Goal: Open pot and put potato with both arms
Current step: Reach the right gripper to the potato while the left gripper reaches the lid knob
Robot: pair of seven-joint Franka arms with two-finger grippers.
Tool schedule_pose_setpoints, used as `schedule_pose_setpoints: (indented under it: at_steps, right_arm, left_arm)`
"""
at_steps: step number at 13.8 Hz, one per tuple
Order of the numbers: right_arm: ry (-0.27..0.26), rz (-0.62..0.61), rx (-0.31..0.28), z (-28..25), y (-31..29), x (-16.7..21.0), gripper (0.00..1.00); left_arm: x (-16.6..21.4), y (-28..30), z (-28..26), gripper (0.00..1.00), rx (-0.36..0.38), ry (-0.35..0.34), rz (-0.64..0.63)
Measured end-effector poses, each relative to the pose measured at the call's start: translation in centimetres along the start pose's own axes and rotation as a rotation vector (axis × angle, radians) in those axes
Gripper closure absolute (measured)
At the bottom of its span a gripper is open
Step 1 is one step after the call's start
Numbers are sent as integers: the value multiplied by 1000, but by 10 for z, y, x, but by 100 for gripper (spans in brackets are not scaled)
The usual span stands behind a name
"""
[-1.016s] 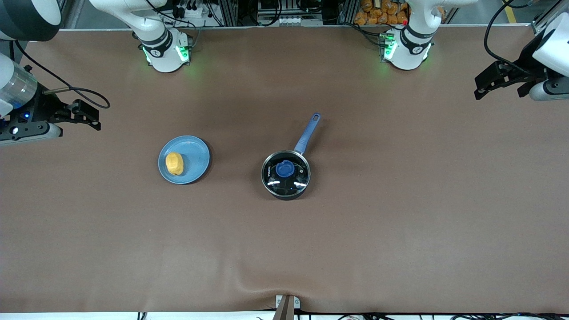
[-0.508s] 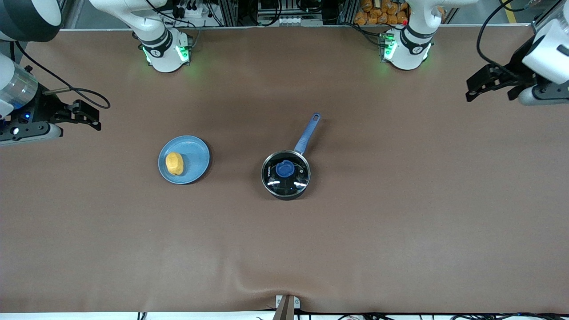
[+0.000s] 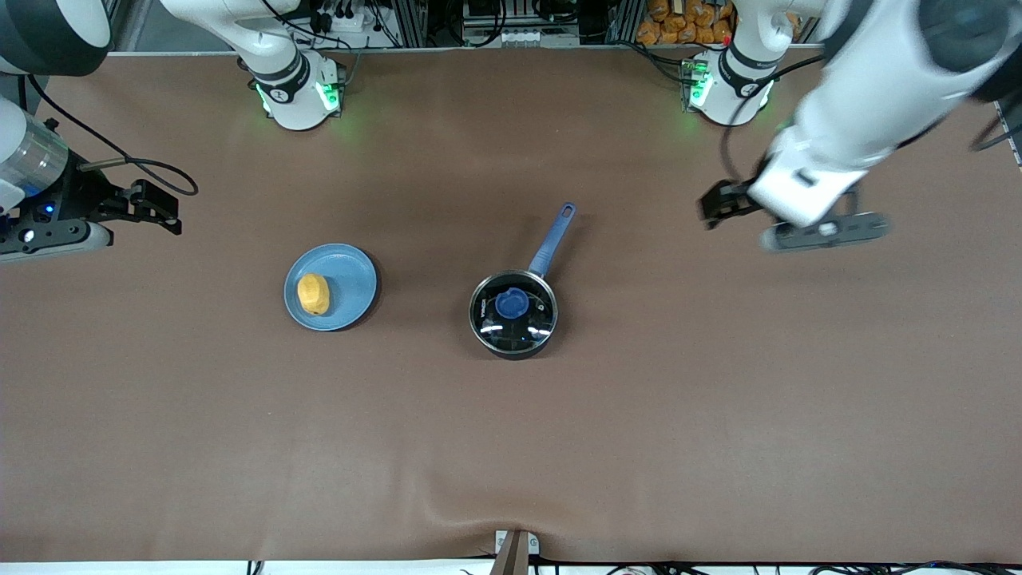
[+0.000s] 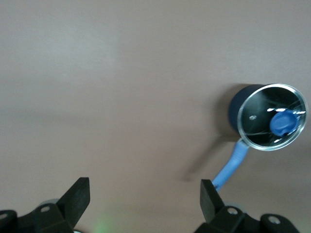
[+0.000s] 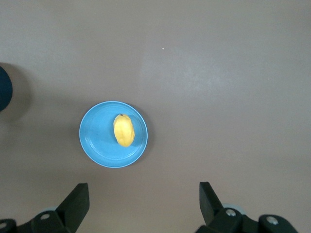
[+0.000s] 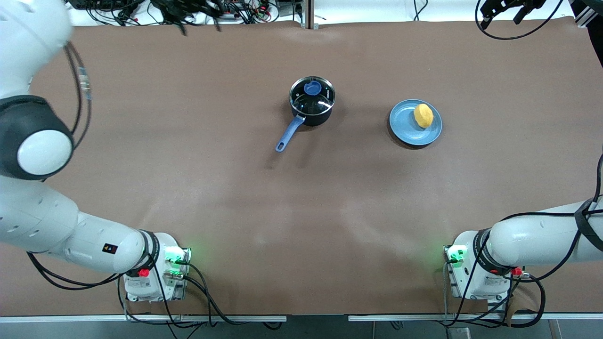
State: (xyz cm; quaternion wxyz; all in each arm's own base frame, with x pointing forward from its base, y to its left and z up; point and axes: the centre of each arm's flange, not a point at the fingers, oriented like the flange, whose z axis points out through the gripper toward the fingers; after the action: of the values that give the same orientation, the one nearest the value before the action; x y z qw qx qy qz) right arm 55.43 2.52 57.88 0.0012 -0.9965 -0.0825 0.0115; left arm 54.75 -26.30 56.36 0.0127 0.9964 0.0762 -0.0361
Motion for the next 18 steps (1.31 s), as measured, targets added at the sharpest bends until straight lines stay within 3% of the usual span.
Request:
schedule_pose_setpoints:
  at_steps: [4, 8, 14, 18]
  right_arm:
    - [26, 11, -4, 48, -2, 11, 0]
    - [-5, -16, -2, 103, -19, 16, 0]
    - [14, -37, -4, 193, -40, 9, 0]
    - [-19, -17, -2, 239, -44, 5, 0]
  left_arm:
    - [-19, 84, 61, 0, -5, -6, -88]
    - [-25, 139, 118, 0, 1, -16, -161]
    - [-16, 193, 183, 0, -62, 14, -267]
    - [-27, 226, 218, 0, -83, 20, -306]
